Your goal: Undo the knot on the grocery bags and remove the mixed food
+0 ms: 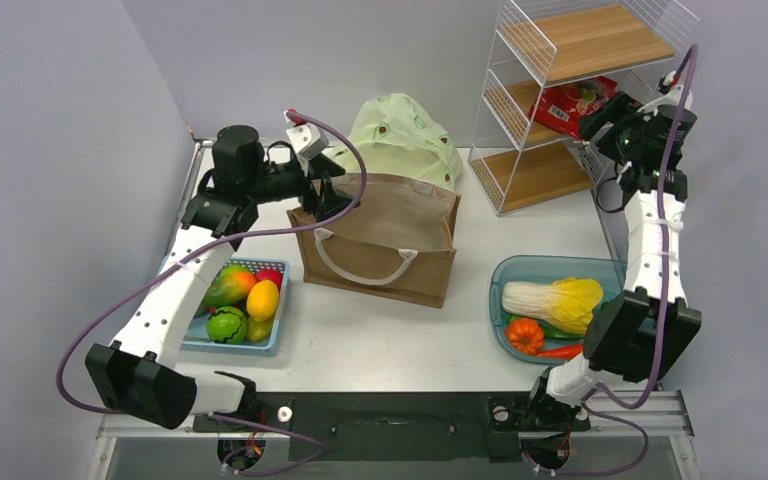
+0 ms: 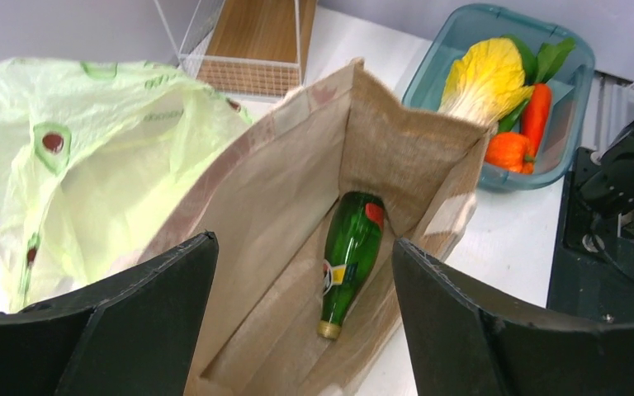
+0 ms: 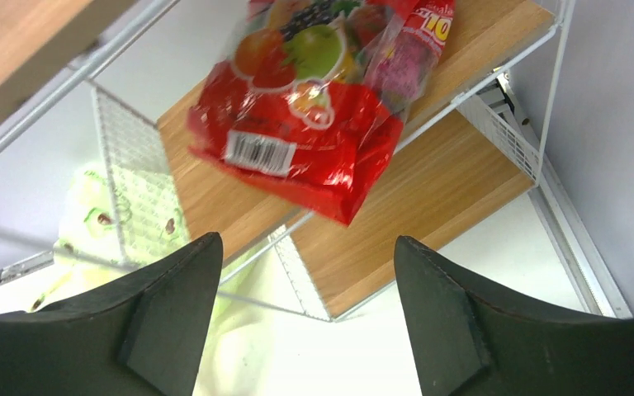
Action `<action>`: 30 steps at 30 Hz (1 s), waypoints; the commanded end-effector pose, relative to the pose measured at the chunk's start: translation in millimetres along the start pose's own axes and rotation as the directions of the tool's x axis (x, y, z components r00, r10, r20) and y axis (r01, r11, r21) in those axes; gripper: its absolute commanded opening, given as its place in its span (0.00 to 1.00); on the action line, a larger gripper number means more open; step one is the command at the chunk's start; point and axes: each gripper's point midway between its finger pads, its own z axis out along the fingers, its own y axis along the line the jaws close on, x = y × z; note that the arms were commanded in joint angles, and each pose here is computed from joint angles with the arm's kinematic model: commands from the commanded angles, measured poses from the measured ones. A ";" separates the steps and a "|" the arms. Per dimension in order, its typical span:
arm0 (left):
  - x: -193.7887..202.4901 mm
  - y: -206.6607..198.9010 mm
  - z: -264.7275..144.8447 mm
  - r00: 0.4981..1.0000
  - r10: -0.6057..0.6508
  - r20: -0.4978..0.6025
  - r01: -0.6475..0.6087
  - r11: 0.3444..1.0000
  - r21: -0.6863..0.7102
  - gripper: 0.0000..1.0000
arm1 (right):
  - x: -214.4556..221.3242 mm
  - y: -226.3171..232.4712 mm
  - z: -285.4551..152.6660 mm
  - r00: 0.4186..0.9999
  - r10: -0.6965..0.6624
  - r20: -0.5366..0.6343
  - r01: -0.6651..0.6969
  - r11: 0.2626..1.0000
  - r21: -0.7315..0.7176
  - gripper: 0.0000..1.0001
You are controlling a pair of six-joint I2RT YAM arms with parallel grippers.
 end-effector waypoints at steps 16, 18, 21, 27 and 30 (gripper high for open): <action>157.8 -59.2 -49.1 0.802 0.478 -0.357 -0.379 0.871 0.313 0.36 | 132.2 235.2 -161.7 0.820 -0.571 0.036 0.436 0.583 -0.686 0.64; 171.0 -79.2 -48.1 0.751 0.561 -0.346 -0.427 0.814 0.393 0.22 | 158.0 254.6 -172.8 0.773 -0.632 0.052 0.453 0.494 -0.742 0.60; 178.7 -104.7 -43.9 0.704 0.652 -0.282 -0.505 0.739 0.447 0.01 | 191.0 279.0 -182.6 0.713 -0.698 0.066 0.462 0.397 -0.793 0.52; 178.6 -120.7 -38.6 0.658 0.719 -0.224 -0.582 0.674 0.454 0.00 | 260.0 303.3 -201.3 0.543 -0.835 0.092 0.487 0.224 -0.844 0.43; 200.9 -143.4 -44.5 0.585 0.793 -0.168 -0.623 0.572 0.534 0.00 | 303.3 289.9 -207.1 0.388 -0.914 0.114 0.506 0.108 -0.856 0.40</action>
